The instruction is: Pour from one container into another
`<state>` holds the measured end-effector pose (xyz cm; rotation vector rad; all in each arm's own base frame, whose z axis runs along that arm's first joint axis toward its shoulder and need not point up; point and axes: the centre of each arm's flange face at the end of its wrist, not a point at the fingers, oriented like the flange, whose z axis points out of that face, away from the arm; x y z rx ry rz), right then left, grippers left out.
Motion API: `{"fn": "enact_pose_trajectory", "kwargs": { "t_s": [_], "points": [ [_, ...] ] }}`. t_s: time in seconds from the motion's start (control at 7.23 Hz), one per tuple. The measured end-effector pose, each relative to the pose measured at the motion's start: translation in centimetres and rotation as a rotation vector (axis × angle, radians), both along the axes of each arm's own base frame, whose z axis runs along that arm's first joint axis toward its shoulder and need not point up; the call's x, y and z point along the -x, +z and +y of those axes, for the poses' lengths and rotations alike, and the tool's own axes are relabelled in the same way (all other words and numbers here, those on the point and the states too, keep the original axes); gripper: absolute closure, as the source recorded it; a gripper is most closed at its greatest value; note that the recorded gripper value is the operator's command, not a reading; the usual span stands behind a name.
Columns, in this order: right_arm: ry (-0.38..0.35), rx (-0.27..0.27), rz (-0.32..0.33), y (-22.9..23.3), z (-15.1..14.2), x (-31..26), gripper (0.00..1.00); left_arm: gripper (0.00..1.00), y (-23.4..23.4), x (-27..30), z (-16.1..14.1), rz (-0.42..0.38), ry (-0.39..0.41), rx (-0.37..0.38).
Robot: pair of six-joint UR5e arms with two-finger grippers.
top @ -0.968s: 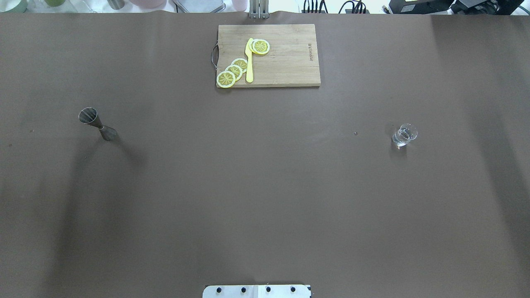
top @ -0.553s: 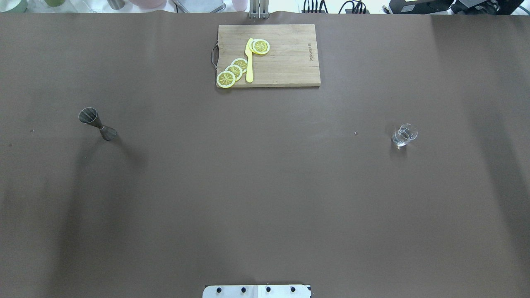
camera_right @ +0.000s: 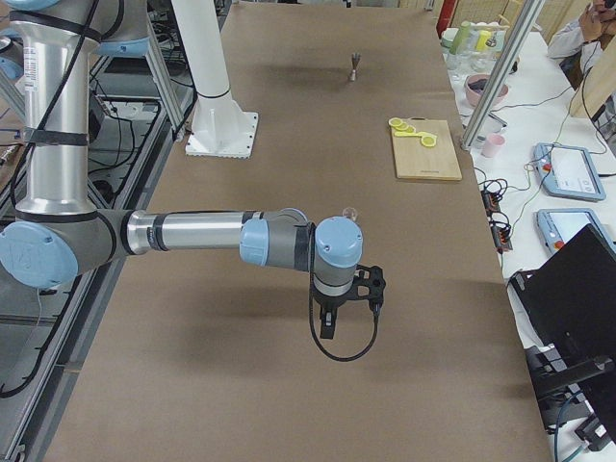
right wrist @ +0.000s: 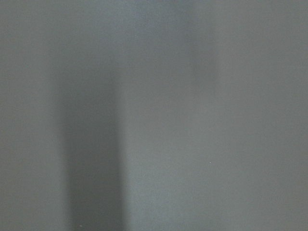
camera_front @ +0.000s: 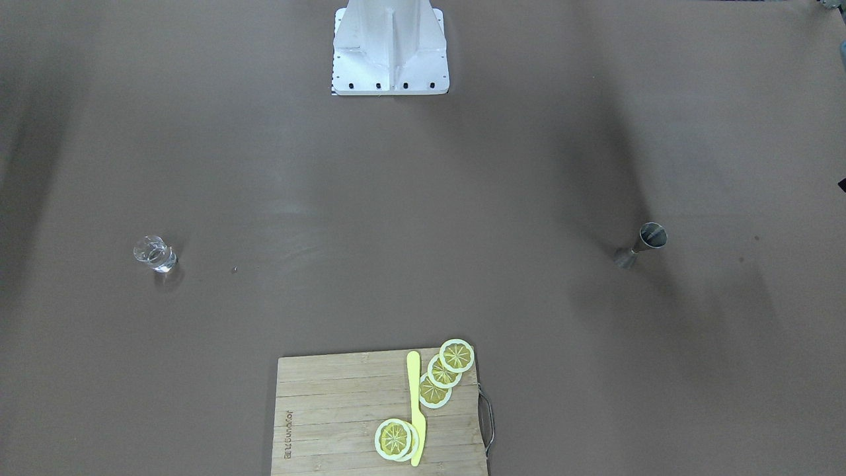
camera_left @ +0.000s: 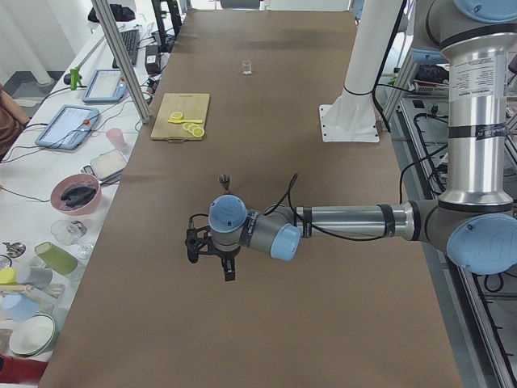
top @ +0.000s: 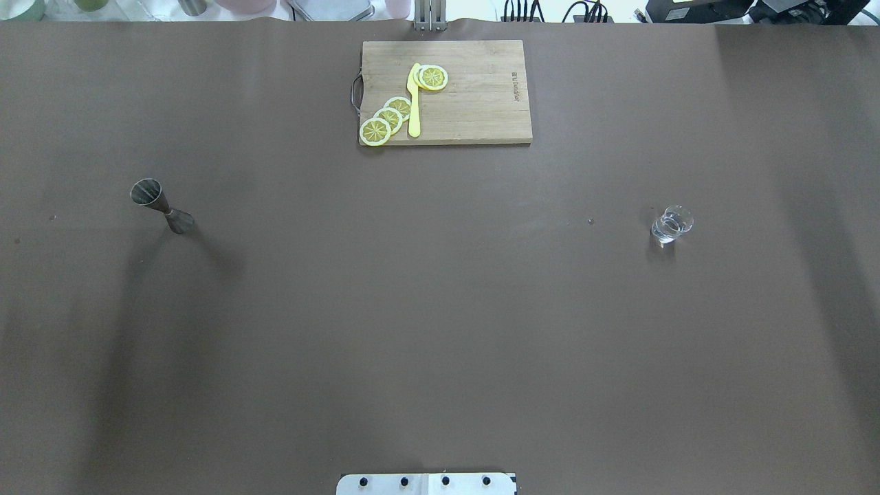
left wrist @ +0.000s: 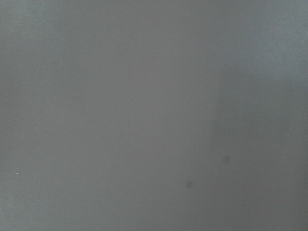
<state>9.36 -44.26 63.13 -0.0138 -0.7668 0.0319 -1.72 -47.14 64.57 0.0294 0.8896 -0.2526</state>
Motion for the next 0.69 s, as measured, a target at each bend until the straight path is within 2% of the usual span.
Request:
{"fn": "enact_pose_trajectory", "kwargs": {
  "t_s": [0.69],
  "points": [
    [-0.001,0.003,-0.002,1.5,-0.2,0.0,0.0,0.02,0.2,-0.1,0.0,0.0,0.002,0.005]
  ]
}}
